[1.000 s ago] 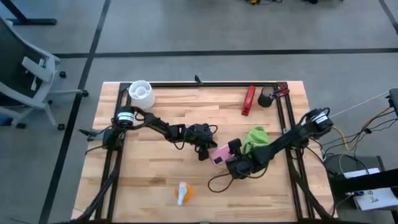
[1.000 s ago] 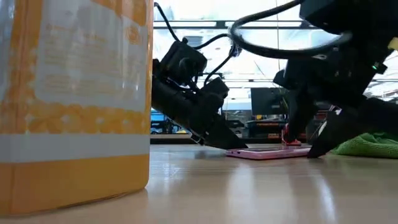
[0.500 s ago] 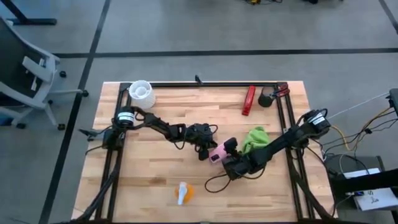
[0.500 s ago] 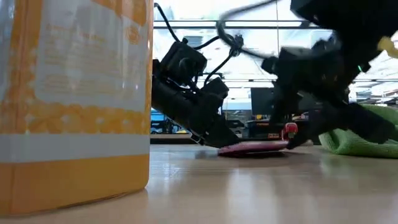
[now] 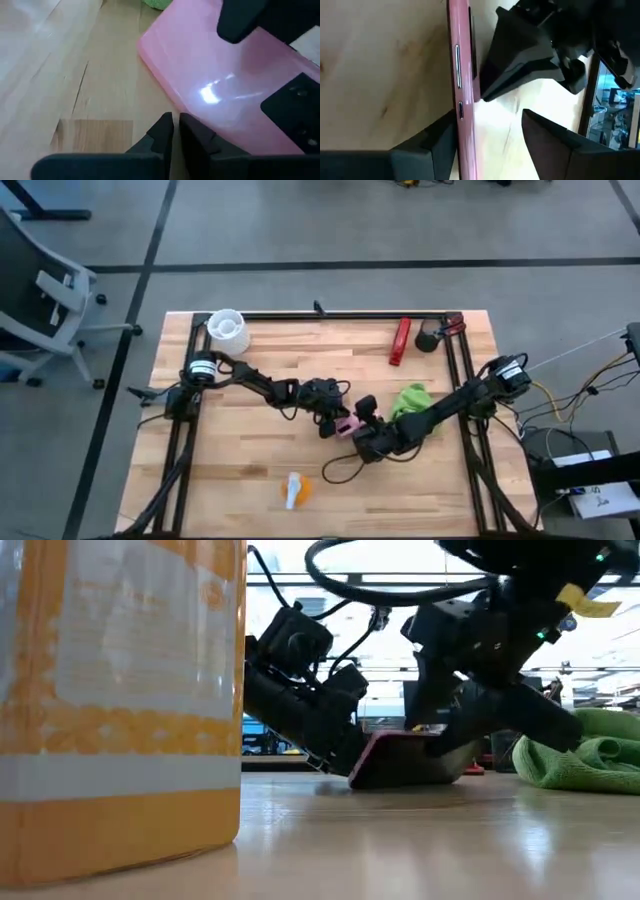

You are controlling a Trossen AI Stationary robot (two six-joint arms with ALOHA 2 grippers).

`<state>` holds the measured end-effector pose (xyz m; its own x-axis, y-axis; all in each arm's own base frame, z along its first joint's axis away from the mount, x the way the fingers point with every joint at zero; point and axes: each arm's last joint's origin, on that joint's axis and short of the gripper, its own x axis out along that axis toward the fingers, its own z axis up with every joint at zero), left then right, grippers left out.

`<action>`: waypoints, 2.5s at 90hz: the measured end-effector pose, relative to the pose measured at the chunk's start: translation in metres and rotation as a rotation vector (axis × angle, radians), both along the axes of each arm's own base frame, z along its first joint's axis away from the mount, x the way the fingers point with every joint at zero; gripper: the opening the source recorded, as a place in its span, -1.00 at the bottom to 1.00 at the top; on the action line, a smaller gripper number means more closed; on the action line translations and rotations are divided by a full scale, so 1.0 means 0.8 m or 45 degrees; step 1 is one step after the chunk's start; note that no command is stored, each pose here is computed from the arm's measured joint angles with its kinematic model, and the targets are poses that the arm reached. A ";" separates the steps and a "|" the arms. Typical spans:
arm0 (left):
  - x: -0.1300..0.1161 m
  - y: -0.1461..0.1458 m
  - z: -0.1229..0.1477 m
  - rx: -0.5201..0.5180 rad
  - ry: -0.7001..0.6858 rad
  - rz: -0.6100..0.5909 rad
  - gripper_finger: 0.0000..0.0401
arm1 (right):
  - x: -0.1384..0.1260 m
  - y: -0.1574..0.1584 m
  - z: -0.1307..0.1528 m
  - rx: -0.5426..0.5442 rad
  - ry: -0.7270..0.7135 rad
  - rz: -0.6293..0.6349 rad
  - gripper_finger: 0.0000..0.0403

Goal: Apply microfiber cloth
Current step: Wipe the back and front of the cellphone using the microfiber cloth

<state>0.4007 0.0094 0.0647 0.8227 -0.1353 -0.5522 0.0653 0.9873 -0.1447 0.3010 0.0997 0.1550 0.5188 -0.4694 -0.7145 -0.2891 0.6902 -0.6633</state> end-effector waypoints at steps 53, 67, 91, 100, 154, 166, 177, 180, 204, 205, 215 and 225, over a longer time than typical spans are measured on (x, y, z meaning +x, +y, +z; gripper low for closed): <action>-0.015 -0.007 0.043 0.056 0.096 -0.216 -0.89 | 0.010 -0.028 0.008 0.098 0.011 -0.058 -0.34; -0.031 -0.005 0.062 0.136 0.232 -0.225 -0.89 | 0.005 -0.028 0.008 0.097 0.039 -0.064 -0.41; -0.032 -0.024 0.075 0.118 0.169 -0.218 -0.89 | -0.055 -0.038 0.056 0.336 0.158 -0.419 -0.56; -0.026 -0.043 0.073 0.124 0.089 -0.263 -0.89 | -0.083 -0.041 0.075 0.514 0.162 -0.540 -0.60; -0.013 -0.124 0.071 0.185 -0.231 -0.240 -0.89 | -0.170 -0.066 0.024 0.708 0.056 -0.881 -0.10; -0.010 -0.123 0.058 0.205 -0.210 -0.204 -0.89 | -0.172 -0.067 0.001 0.723 0.014 -0.914 -0.22; -0.008 -0.124 0.052 0.194 -0.197 -0.195 -0.89 | -0.174 -0.069 -0.006 0.693 -0.009 -0.933 -0.61; -0.009 -0.124 0.051 0.185 -0.186 -0.189 -0.89 | -0.173 -0.068 -0.005 0.692 -0.012 -0.924 -0.76; -0.008 -0.125 0.052 0.164 -0.192 -0.180 -0.89 | -0.139 -0.058 0.049 0.706 -0.113 -0.676 -0.99; -0.008 -0.125 0.052 0.162 -0.192 -0.179 -0.89 | -0.137 -0.057 0.052 0.707 -0.118 -0.664 -0.99; -0.008 -0.125 0.051 0.158 -0.190 -0.168 -0.89 | -0.120 -0.051 0.082 0.737 -0.182 -0.505 -0.99; -0.007 -0.123 0.053 0.174 -0.213 -0.131 -0.89 | -0.106 -0.045 0.085 0.762 -0.210 -0.384 -1.00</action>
<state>0.3950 -0.0894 0.1071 0.8899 -0.1567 -0.4285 0.1786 0.9839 0.0112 0.2160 0.0637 0.2229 0.5515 -0.1598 -0.8187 0.0450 0.9857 -0.1621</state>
